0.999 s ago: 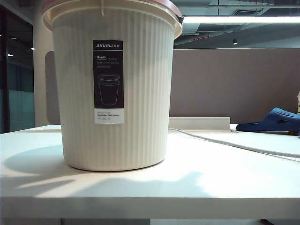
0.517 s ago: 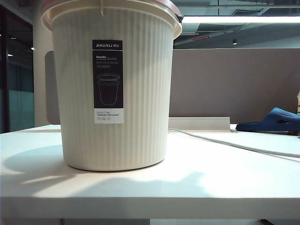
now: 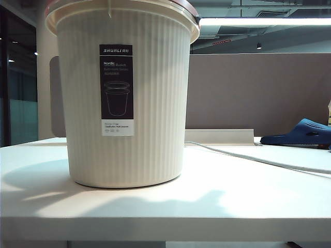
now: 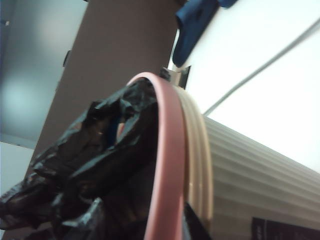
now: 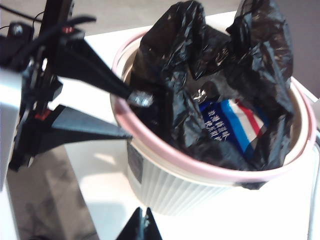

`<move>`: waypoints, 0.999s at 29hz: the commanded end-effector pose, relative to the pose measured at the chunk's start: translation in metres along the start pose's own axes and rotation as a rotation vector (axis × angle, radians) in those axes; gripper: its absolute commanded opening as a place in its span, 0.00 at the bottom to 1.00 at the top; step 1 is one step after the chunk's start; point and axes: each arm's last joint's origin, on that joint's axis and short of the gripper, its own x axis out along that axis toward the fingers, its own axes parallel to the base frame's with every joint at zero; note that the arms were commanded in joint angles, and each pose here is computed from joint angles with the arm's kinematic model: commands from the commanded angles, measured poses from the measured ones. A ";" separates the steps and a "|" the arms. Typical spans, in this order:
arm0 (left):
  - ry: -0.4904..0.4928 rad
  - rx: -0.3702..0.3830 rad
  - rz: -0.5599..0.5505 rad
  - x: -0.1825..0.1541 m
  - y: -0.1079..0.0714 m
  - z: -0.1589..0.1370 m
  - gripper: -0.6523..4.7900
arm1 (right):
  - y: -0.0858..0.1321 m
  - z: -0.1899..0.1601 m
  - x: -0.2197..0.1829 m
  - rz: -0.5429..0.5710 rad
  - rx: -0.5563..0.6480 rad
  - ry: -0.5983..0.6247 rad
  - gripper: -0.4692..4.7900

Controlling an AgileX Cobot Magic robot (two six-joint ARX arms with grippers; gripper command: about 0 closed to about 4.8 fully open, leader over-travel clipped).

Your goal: Open the ring lid of the trash can, pull out the black garbage bag inside, and place it on the table.

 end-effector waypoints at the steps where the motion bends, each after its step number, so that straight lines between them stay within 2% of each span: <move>1: -0.012 -0.009 0.044 -0.002 0.008 0.003 0.48 | 0.001 0.000 -0.002 0.014 0.002 0.003 0.08; 10: -0.045 -0.028 0.104 -0.005 0.021 0.010 0.47 | 0.003 -0.007 0.001 0.046 -0.057 0.049 0.08; 16: -0.055 -0.033 0.123 -0.006 0.024 0.011 0.46 | 0.005 -0.018 0.015 0.076 -0.195 0.066 0.08; 21: -0.056 -0.034 0.127 -0.006 0.025 0.011 0.46 | 0.005 -0.027 0.030 0.067 -0.291 0.041 0.08; 29: -0.071 -0.044 0.156 -0.006 0.028 0.013 0.46 | 0.005 -0.034 0.050 0.009 -0.450 -0.068 0.08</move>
